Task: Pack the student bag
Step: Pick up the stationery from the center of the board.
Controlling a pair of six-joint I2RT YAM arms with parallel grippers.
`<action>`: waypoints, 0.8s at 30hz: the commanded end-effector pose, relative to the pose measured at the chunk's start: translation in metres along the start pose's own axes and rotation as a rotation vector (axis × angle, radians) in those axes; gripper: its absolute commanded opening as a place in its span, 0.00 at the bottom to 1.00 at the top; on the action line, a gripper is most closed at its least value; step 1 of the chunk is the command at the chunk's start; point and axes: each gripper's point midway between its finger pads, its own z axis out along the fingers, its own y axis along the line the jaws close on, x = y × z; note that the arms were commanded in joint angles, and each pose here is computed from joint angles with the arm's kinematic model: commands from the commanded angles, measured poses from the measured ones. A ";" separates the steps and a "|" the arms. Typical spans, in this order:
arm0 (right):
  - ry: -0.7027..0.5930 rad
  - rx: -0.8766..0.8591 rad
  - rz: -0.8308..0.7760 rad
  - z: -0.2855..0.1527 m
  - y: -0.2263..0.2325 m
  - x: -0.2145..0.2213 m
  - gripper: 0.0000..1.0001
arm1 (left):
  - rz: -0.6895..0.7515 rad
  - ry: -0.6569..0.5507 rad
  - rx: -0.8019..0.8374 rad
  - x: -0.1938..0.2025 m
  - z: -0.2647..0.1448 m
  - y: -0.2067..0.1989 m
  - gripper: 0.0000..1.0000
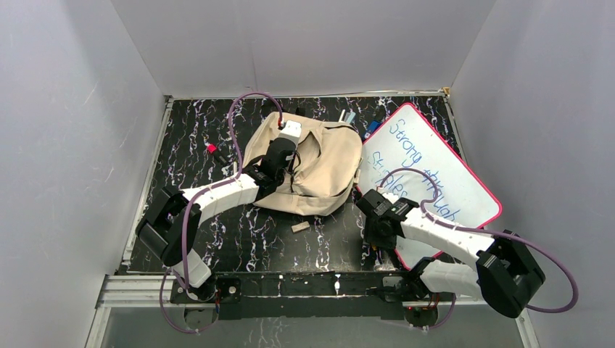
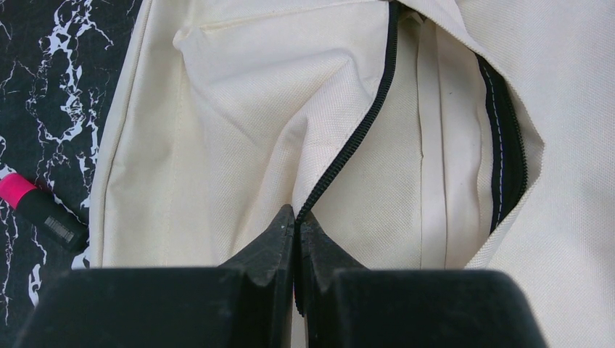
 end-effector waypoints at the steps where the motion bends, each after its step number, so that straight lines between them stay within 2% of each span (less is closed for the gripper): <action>1: -0.058 -0.016 0.018 0.005 0.007 -0.012 0.51 | -0.035 -0.073 -0.029 -0.032 -0.009 0.013 0.00; 6: -0.063 -0.013 0.011 0.008 0.007 -0.013 0.43 | -0.030 -0.067 -0.034 -0.031 -0.008 0.013 0.00; 12: -0.084 -0.040 0.014 0.008 0.013 -0.018 0.49 | -0.028 -0.062 -0.030 -0.030 -0.007 0.012 0.00; 15: -0.093 -0.047 0.016 0.007 0.015 -0.020 0.48 | -0.028 -0.060 -0.030 -0.029 -0.006 0.012 0.00; 24: -0.104 -0.071 0.014 0.000 0.014 -0.019 0.22 | -0.025 -0.057 -0.030 -0.028 -0.006 0.012 0.00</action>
